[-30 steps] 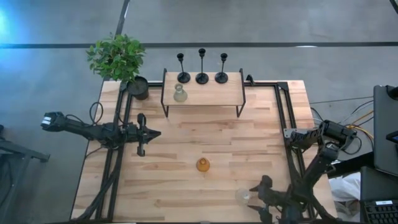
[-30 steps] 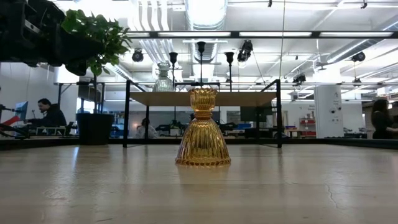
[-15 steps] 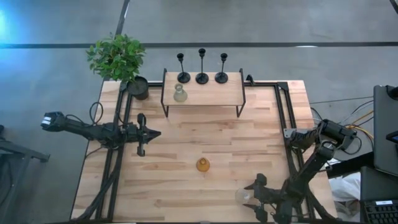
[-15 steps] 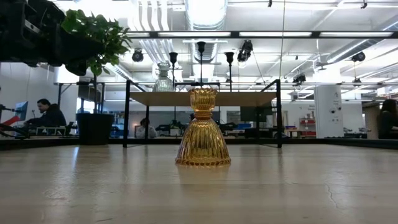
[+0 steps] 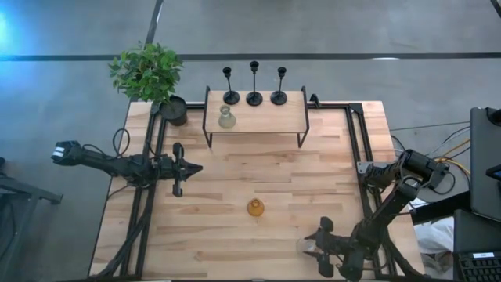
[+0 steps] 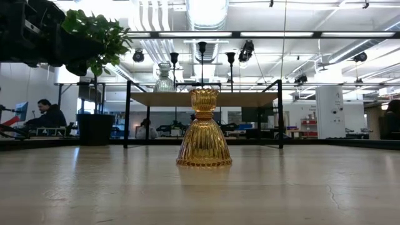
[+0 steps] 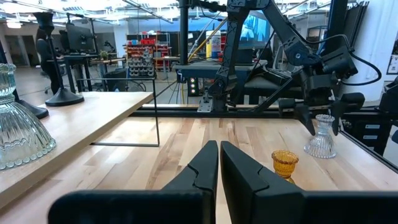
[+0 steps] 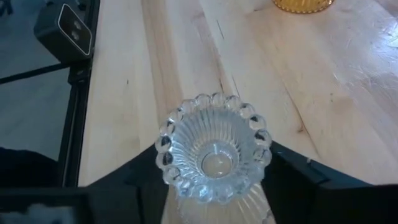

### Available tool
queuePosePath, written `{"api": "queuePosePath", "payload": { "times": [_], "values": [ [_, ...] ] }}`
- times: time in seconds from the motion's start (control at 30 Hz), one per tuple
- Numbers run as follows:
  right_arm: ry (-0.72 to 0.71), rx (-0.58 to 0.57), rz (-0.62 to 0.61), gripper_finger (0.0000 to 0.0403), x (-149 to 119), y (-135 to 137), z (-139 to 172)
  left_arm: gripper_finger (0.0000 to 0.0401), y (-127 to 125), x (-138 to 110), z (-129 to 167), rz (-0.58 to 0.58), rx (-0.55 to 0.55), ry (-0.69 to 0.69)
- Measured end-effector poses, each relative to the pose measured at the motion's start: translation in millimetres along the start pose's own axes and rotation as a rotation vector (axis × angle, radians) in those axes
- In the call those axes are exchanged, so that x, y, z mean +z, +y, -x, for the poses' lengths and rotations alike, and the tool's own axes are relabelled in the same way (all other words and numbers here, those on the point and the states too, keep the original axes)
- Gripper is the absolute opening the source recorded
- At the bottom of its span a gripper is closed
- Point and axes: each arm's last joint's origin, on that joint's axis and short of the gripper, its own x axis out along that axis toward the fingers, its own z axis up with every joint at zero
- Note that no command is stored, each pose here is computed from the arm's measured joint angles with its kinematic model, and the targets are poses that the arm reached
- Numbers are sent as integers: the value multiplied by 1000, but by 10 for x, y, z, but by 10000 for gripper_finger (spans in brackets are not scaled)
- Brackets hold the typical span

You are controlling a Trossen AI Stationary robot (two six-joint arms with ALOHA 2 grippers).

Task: Pick & Place candle stick holders
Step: Put the transparent candle holder on the shelf

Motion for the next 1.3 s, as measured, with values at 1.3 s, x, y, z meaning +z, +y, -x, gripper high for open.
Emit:
{"api": "queuePosePath", "payload": {
  "times": [1.3],
  "values": [
    [-62,-78,-59,121,188,-105,-171,24,0,1,0,0,0,0]
  ]
}}
